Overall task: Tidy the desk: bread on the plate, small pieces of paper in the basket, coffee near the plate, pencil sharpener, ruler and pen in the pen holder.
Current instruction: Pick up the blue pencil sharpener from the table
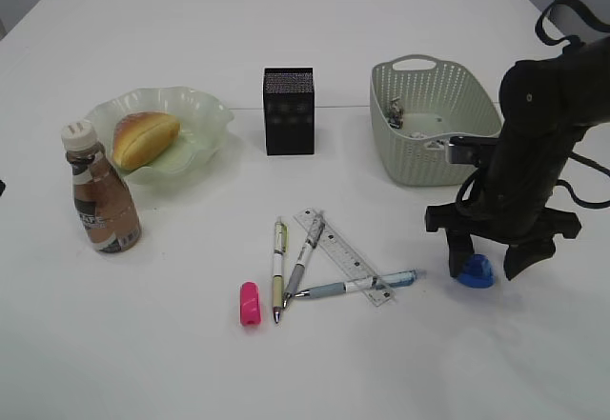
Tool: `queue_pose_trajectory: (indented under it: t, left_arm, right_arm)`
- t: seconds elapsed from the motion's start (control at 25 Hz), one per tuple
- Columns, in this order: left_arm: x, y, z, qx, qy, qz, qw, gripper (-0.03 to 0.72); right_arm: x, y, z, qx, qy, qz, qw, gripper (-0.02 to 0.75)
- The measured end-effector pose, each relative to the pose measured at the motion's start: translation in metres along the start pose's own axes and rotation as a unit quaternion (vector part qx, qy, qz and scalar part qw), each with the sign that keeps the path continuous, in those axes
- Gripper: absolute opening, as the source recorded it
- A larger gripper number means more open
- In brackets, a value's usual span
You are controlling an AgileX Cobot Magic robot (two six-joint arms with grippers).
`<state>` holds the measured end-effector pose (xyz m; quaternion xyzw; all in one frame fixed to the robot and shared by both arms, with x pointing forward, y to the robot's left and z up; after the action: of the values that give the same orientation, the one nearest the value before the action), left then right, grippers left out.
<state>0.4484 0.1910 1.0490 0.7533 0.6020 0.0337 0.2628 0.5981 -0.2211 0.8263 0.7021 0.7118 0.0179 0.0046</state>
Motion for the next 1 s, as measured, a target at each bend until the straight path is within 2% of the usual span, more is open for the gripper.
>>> queue_pose_trajectory:
  t: [1.0]
  left_arm:
    - [-0.0004, 0.0000, 0.0000, 0.000, -0.001, -0.001, 1.000, 0.433]
  right_arm:
    - [-0.0017, 0.0027, 0.0095, -0.001, -0.006, -0.004, 1.000, 0.536]
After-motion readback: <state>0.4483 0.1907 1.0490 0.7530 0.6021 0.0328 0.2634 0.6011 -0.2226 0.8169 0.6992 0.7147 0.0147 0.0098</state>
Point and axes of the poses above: a point on each arm's last joint axis where the gripper is mounted, z pointing out along that axis toward the gripper, x along the wrist's bending axis when the last joint is at zero, y = z × x, the point moved 8 cm from there along z, pointing out along that axis toward the gripper, and after that the axes turned 7 degrees about -z, right-handed, at the moved point
